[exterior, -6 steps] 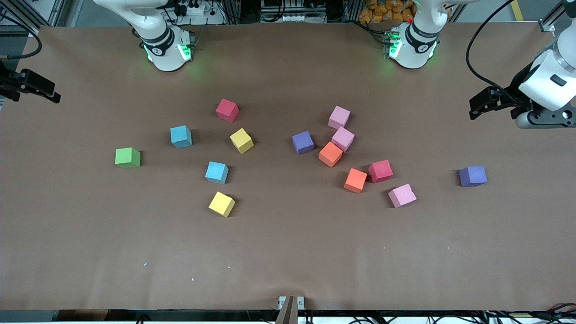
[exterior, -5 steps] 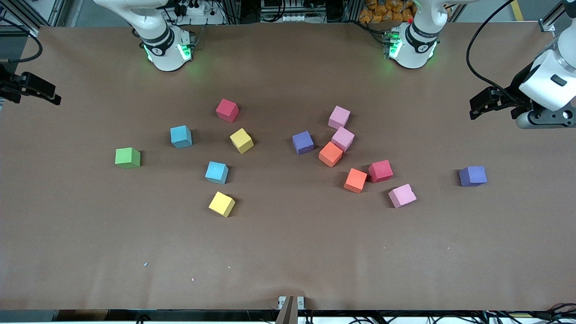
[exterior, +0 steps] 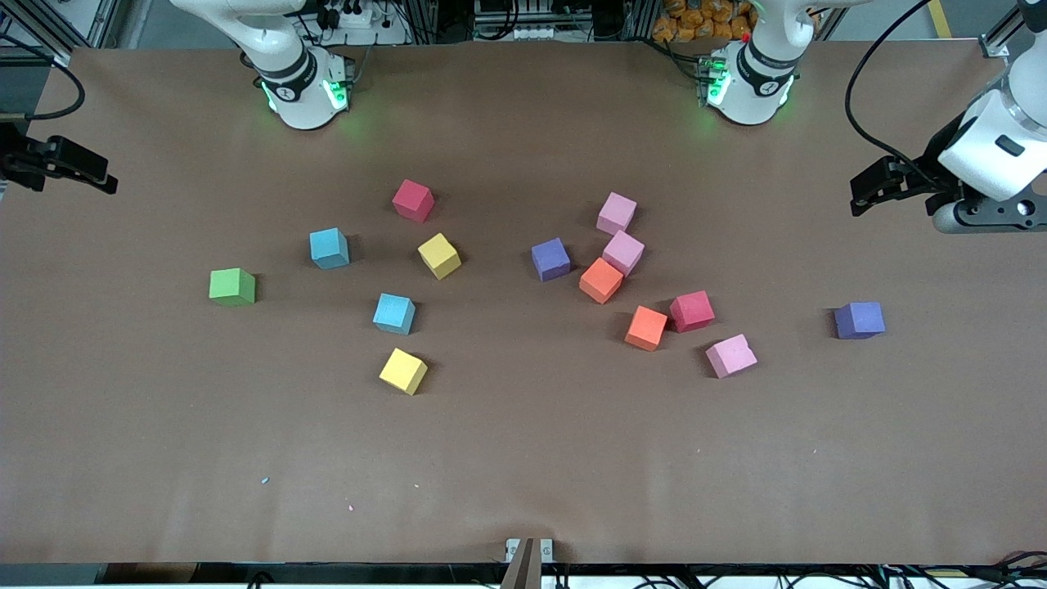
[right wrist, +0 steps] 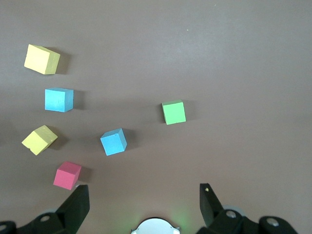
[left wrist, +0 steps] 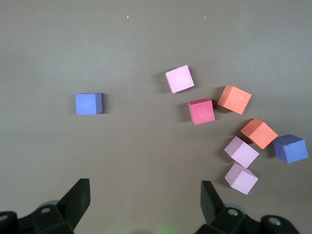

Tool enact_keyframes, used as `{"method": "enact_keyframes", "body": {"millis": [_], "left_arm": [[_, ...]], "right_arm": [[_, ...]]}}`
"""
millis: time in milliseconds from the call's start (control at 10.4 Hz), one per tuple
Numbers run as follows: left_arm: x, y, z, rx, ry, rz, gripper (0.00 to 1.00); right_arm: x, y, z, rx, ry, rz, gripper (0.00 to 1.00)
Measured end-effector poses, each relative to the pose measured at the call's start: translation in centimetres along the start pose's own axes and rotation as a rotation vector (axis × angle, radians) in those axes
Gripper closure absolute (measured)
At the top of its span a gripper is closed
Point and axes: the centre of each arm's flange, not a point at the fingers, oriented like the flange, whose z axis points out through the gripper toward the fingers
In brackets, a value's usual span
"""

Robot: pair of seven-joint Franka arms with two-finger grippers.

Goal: Arrange 11 blocks into digit 3

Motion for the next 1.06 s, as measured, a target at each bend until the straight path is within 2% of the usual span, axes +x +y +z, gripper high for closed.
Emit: {"method": "enact_keyframes", "body": {"millis": [384,863,1055], "left_arm": [[0.0,4.1,1.1,0.003,-0.019,-0.036,0.0],[0.4,15.7,6.5,-0.011,-0.047,-0.064,0.0],[0.0,20.3,9.3,-0.014,-0.061,-0.079,0.0]], "right_arm": [[-0.2,-1.2,0.0,-0.003,-0.016,-0.024,0.0],[-1.1,-8.1,0.3,-0.018,-0.046,-0.153,0.0],[-1.4,-11.0,1.3,-0.006,-0.059,-0.208,0.0]]}}
